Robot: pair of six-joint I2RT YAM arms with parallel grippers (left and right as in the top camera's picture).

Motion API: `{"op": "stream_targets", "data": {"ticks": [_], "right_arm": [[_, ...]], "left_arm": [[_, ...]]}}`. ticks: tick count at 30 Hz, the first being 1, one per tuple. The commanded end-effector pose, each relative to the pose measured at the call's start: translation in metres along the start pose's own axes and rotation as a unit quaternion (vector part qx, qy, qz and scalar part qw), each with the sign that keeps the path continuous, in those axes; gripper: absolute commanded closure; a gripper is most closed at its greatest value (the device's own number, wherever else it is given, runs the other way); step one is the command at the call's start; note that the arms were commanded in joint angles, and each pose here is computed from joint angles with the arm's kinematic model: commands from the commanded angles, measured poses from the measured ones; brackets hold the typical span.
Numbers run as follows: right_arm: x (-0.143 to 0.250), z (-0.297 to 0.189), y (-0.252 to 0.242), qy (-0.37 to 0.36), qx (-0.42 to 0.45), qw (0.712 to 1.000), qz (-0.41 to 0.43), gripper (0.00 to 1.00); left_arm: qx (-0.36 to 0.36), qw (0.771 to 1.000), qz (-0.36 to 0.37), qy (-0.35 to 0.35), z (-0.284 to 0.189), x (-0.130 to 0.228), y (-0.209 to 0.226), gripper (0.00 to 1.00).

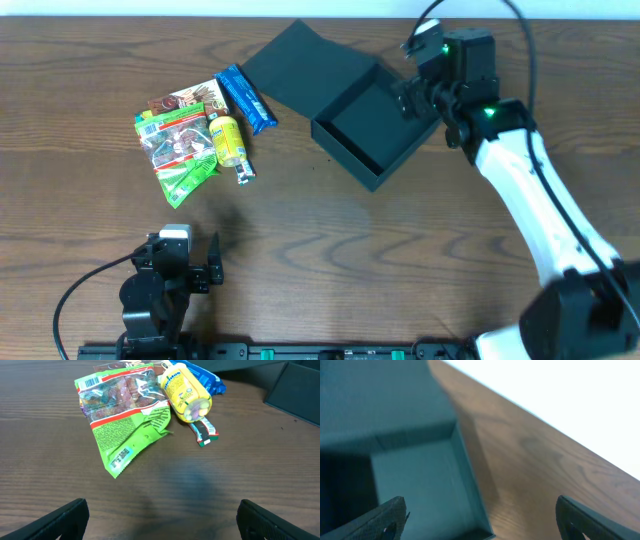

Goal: Pack container
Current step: 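Push the box with the right gripper to center it, lid upright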

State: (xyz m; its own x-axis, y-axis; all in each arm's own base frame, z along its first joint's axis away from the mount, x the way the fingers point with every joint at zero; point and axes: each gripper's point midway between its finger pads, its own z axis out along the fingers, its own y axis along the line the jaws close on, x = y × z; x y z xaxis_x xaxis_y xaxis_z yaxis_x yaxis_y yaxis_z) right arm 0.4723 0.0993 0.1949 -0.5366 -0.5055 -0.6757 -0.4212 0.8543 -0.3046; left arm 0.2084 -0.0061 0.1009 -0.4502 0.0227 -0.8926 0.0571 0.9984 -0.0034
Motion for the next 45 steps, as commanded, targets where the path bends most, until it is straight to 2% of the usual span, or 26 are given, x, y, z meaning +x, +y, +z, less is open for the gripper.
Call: {"op": "stream_targets", "data": {"ticks": [1, 5, 13, 15, 16, 18, 19, 25, 28, 35, 40, 45], "right_arm": [[0.029, 0.031, 0.006, 0.038, -0.028, 0.995, -0.086, 0.05], [0.057, 0.063, 0.007, 0.072, -0.039, 0.993, -0.085, 0.05], [0.092, 0.104, 0.004, 0.087, -0.073, 0.992, -0.056, 0.08], [0.105, 0.112, 0.003, 0.1, -0.077, 0.991, -0.049, 0.13], [0.107, 0.112, 0.002, 0.102, -0.077, 0.991, -0.047, 0.18], [0.11, 0.115, 0.002, 0.105, -0.077, 0.991, -0.042, 0.5], [0.11, 0.115, 0.002, 0.105, -0.077, 0.991, -0.042, 0.58], [0.12, 0.111, 0.008, 0.131, -0.083, 0.988, 0.012, 0.88], [0.133, 0.105, 0.017, 0.163, -0.095, 0.981, 0.039, 0.98], [0.156, 0.091, 0.038, 0.235, -0.101, 0.955, 0.148, 0.99], [0.164, 0.079, 0.066, 0.285, -0.093, 0.922, 0.246, 0.99], [0.162, 0.069, 0.103, 0.319, -0.093, 0.901, 0.28, 0.99]], "left_arm": [[0.004, 1.0, 0.008, 0.004, 0.002, 0.004, -0.001, 0.05], [0.004, 1.0, 0.008, 0.003, 0.002, 0.004, -0.001, 0.05], [0.004, 1.0, 0.008, 0.004, 0.002, 0.004, -0.001, 0.05], [0.004, 1.0, 0.008, 0.004, 0.002, 0.004, -0.001, 0.05], [0.004, 1.0, 0.008, 0.004, 0.002, 0.004, -0.001, 0.05], [0.004, 1.0, 0.008, 0.004, 0.002, 0.004, -0.001, 0.05], [0.004, 1.0, 0.008, 0.004, 0.002, 0.004, -0.001, 0.05], [0.004, 1.0, 0.008, 0.003, 0.002, 0.004, -0.001, 0.05], [0.004, 1.0, 0.008, 0.004, 0.002, 0.004, -0.001, 0.05], [0.004, 1.0, 0.008, 0.004, 0.002, 0.004, -0.001, 0.05], [0.004, 1.0, 0.008, 0.004, 0.002, 0.004, -0.001, 0.05], [0.004, 1.0, 0.008, 0.004, 0.002, 0.004, -0.001, 0.05]]}}
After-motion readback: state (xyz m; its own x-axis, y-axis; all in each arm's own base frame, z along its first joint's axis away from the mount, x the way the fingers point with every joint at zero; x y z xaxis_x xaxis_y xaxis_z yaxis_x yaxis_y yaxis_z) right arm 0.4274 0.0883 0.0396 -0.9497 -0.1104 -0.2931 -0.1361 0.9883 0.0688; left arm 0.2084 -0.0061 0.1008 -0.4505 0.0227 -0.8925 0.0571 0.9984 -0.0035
